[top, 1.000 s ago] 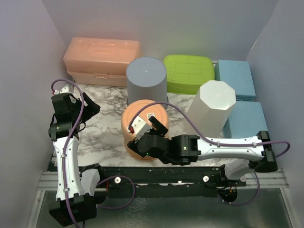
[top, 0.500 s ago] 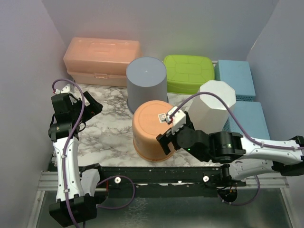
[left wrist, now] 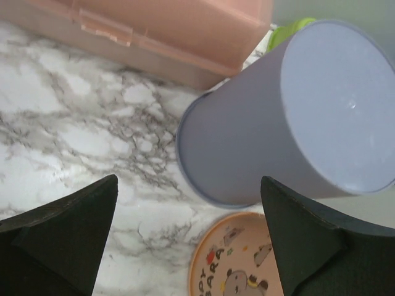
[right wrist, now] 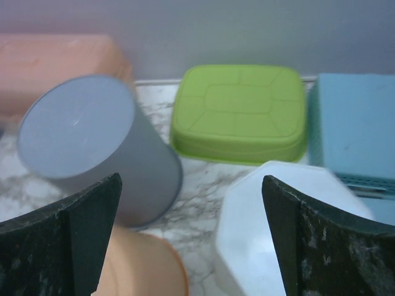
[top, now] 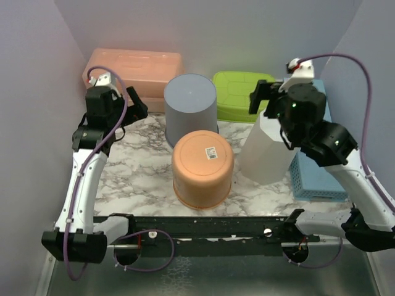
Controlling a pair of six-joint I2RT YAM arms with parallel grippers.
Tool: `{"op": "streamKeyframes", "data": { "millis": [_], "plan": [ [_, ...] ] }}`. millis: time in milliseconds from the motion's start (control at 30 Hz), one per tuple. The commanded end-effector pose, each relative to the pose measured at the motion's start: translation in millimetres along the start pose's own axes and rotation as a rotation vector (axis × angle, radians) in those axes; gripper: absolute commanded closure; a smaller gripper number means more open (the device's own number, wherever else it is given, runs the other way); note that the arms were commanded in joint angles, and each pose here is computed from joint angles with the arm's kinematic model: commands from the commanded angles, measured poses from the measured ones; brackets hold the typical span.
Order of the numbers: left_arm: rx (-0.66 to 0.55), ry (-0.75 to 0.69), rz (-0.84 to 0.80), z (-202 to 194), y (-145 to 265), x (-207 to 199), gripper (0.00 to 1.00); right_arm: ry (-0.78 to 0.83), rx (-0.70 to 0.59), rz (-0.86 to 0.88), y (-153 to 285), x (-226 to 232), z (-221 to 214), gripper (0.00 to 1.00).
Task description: Turn the large container upside down
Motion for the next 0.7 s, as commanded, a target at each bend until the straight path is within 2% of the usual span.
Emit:
{"op": "streamKeyframes", "data": {
  "millis": [0, 133, 300, 500, 667],
  "plan": [
    [-0.134, -0.07, 0.156, 45.0, -10.5, -15.8, 0.01, 0.005, -0.054, -0.125, -7.9, -44.8, 35.8, 0.0],
    [-0.211, -0.08, 0.161, 72.5, -2.7, -26.0, 0.01, -0.068, -0.006, -0.252, -24.2, -108.2, 37.3, 0.0],
    [-0.235, -0.082, 0.157, 80.2, -1.1, -29.2, 0.01, -0.177, 0.031, -0.348, -29.1, -169.1, 23.3, 0.0],
    [-0.235, -0.069, 0.212, 80.9, -18.1, -25.0, 0.01, -0.249, 0.073, -0.342, -36.9, -183.0, 9.7, 0.0],
    [-0.261, -0.069, 0.265, 86.8, -25.2, -22.0, 0.01, -0.226, 0.012, -0.31, -42.2, -182.8, 17.2, 0.0]
  ]
}}
Point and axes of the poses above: each gripper's point midway between its finger pads, its own y axis back along the fingers, its own x axis along the line the jaws close on, z = x × y, the point moved 9 cm from there along y, back along the fingers, and after that the axes turned 1 degree about y, right-handed, at the moved point
